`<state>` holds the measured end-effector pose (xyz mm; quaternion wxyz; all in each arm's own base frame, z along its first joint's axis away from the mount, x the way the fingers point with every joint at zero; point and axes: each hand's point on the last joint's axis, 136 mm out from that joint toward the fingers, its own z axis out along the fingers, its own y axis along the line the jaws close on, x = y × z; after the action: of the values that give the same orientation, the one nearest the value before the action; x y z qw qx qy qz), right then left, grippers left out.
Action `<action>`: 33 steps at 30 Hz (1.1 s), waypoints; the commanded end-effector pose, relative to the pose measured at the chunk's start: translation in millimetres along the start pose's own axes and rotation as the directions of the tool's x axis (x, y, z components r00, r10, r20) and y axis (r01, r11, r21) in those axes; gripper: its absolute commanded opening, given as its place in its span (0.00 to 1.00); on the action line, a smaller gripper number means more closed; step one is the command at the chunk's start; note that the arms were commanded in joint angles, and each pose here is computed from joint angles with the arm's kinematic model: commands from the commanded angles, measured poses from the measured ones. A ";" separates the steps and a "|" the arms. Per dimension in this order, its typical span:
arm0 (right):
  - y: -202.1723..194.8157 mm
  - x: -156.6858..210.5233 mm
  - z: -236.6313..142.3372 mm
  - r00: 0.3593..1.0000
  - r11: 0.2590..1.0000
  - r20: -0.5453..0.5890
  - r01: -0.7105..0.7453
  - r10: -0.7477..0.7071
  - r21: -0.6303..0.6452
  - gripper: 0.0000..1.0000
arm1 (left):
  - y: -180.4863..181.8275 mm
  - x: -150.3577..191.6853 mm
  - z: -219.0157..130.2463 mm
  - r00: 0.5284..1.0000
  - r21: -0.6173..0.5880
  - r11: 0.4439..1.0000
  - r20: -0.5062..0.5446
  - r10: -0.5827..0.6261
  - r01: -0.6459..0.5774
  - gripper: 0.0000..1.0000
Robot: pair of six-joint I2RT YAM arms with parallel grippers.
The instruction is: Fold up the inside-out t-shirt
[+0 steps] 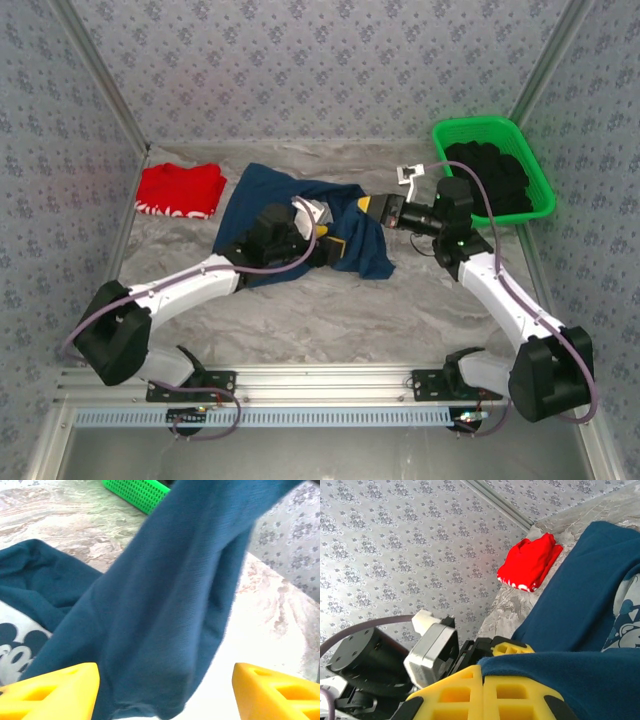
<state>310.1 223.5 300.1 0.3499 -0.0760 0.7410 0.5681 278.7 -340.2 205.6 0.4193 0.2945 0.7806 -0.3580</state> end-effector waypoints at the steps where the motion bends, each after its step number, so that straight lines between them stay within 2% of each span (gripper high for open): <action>1: 19.9 -10.2 3.7 0.999 0.998 0.018 0.041 -0.040 -0.058 0.00 | -5.8 -33.1 -0.1 0.995 -0.032 0.998 0.090 0.052 -0.050 0.76; 4: 19.1 -9.3 6.2 0.999 0.998 0.013 0.034 -0.034 -0.062 0.00 | 10.3 -35.5 13.1 0.997 -0.125 0.991 0.054 0.054 -0.047 0.74; 6: 19.0 -8.0 5.5 1.000 0.998 0.012 0.026 -0.025 -0.061 0.00 | 13.5 -40.0 17.8 0.996 -0.138 0.989 0.065 0.065 -0.056 0.65; 8: 16.3 -5.5 3.5 1.000 0.999 0.002 0.009 -0.009 -0.043 0.00 | 0.4 -45.3 19.8 0.994 -0.054 0.996 0.085 0.074 -0.070 0.48; 10: 4.6 -6.6 -2.9 1.000 1.000 0.008 0.015 -0.015 0.028 0.00 | -23.1 -47.0 18.0 0.994 0.107 0.992 0.087 0.062 -0.071 0.29; 12: -9.0 -9.5 -9.6 0.998 0.987 0.019 0.062 -0.065 0.145 0.00 | -43.1 -47.8 11.2 0.997 0.264 0.963 0.074 0.030 -0.049 0.10; 13: -20.5 -10.4 -14.2 0.994 0.966 0.014 0.106 -0.113 0.236 0.00 | -52.7 -48.5 5.4 0.998 0.343 0.939 0.067 0.013 -0.036 0.06; 16: -50.3 -5.3 -24.6 0.981 0.872 -0.054 0.192 -0.188 0.450 0.00 | -71.3 -49.4 -15.5 0.999 0.485 0.875 0.044 -0.015 -0.008 0.03; 18: -55.6 0.9 -23.9 0.969 0.842 -0.107 0.245 -0.221 0.480 0.01 | -77.3 -48.6 -27.0 0.999 0.520 0.854 0.037 -0.016 -0.006 0.01; 25: -36.2 16.5 -23.7 0.939 0.858 -0.170 0.343 -0.300 0.381 0.23 | -54.5 -52.8 -41.6 0.995 0.474 0.879 0.049 -0.088 0.055 0.00; 33: -10.2 59.4 -29.7 0.914 0.888 -0.193 0.395 -0.356 0.234 0.35 | -37.0 -59.2 -41.4 0.987 0.417 0.903 0.067 -0.143 0.103 0.00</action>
<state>274.8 198.9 269.8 0.4196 -0.1760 0.8138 0.3615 263.5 -339.7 266.4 0.3431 0.3073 0.7016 -0.5437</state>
